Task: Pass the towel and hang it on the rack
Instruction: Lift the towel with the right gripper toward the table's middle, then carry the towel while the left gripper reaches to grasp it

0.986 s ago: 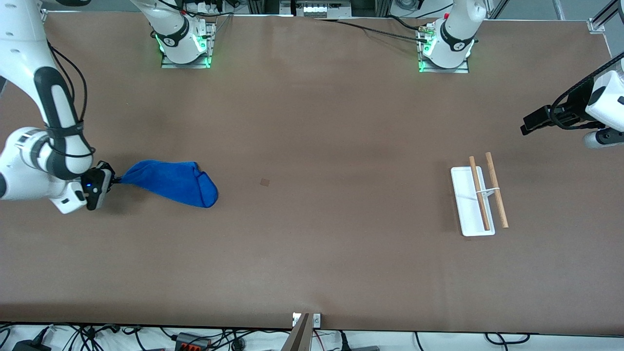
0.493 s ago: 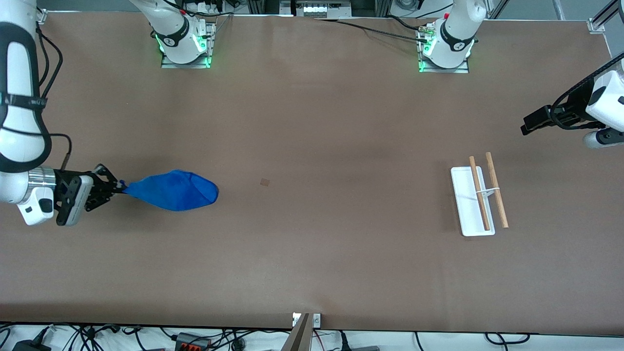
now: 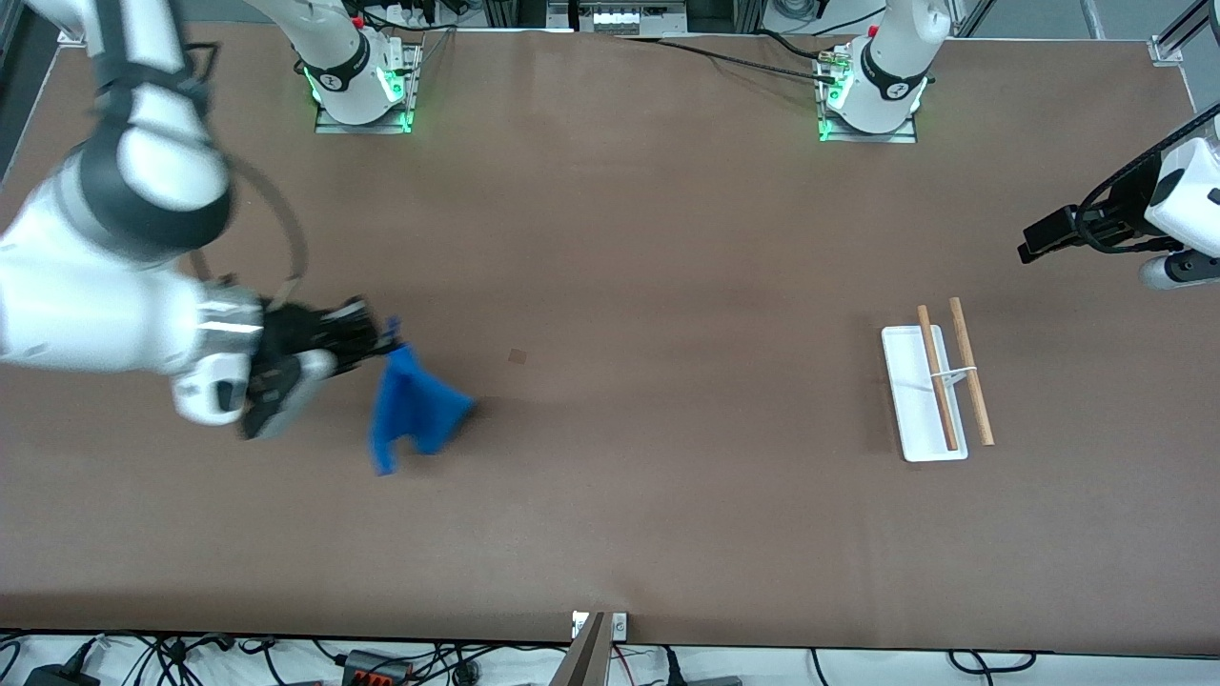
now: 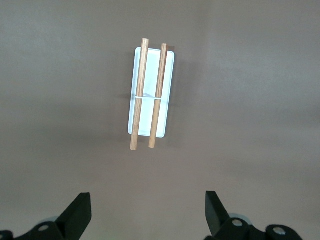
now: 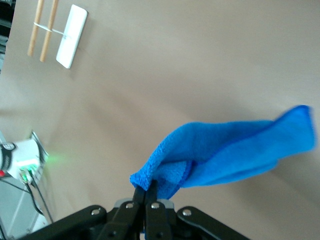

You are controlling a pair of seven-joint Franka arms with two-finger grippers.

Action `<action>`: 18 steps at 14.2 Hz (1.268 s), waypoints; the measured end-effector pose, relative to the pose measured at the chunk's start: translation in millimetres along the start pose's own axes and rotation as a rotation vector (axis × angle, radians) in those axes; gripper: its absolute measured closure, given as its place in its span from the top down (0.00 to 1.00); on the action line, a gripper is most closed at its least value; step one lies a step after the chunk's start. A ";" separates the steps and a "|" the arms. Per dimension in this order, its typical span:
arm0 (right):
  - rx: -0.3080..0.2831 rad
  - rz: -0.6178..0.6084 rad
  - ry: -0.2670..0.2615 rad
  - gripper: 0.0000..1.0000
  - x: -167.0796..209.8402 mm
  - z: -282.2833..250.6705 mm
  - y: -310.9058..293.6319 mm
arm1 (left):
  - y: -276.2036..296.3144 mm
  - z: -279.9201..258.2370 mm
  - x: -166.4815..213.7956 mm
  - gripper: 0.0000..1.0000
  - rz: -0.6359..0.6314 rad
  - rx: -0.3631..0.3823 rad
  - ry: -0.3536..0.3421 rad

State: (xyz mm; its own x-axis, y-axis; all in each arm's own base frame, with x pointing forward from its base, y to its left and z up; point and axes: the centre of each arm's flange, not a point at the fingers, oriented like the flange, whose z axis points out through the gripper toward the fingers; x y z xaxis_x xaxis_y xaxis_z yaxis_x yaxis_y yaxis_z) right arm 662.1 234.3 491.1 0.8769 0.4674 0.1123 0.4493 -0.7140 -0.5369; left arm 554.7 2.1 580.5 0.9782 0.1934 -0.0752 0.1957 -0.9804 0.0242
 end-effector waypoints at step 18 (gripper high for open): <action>0.250 0.219 0.263 0.02 46.3 120.7 -277.6 | 38.6 144.2 49.2 1.00 0.640 -0.337 -0.190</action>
State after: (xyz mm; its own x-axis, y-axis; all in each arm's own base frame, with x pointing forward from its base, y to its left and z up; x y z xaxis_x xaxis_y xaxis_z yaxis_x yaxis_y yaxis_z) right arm 557.3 517.0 544.4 0.9753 0.1462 0.1653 0.2205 -0.6184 -0.7543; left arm 600.4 -31.7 434.0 0.8850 -0.4513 -0.1142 -0.3678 -0.8283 0.4227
